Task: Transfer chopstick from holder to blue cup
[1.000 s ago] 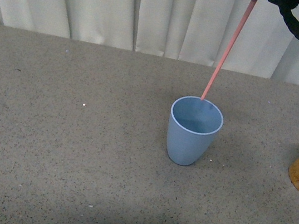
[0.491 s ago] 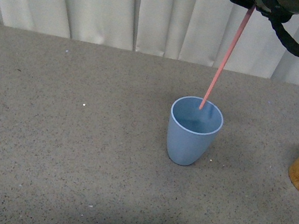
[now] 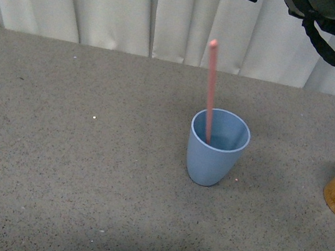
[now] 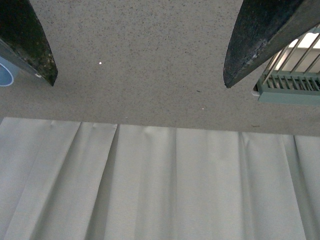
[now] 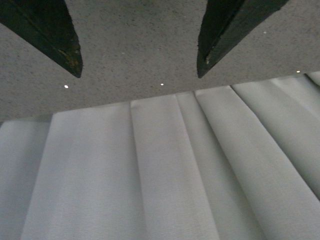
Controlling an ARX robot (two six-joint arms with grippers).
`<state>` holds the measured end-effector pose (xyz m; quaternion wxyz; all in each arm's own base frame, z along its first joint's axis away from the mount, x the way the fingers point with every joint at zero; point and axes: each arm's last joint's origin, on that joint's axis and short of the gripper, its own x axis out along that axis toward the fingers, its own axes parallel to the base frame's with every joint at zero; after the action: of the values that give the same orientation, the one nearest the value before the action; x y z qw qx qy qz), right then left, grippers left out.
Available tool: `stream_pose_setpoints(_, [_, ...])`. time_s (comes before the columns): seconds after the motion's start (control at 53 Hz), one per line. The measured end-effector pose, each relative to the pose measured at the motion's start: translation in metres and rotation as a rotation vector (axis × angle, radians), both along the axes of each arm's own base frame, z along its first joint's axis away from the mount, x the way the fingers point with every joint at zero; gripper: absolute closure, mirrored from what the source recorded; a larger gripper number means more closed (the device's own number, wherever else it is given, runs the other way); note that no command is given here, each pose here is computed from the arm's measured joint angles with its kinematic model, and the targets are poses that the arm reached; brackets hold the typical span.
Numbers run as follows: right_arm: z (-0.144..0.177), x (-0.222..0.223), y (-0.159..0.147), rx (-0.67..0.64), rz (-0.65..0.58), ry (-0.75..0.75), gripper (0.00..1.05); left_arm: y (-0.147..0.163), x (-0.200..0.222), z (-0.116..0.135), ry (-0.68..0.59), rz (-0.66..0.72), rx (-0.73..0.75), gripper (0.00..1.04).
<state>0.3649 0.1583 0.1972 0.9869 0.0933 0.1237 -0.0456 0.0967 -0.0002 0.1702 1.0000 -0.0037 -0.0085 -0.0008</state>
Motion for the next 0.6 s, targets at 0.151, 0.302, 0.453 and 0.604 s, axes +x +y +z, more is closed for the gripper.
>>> stream_pose_setpoints(0.151, [0.001,-0.013,-0.019,-0.022,-0.076,-0.011,0.08,0.0,0.0,0.0,0.0,0.0,0.0,0.07])
stream_pose_setpoints(0.302, [0.005,-0.036,-0.047,-0.018,0.057,-0.157,0.23,0.0,0.0,0.0,0.0,0.0,0.0,0.07])
stream_pose_setpoints(0.453, [-0.002,-0.088,-0.1,-0.119,0.11,-0.287,0.46,0.0,0.0,0.0,0.0,0.001,0.0,0.07])
stream_pose_setpoints(0.604, [-0.031,-0.153,-0.15,-0.166,0.102,-0.233,0.7,0.0,0.0,0.0,0.0,0.0,0.0,0.07])
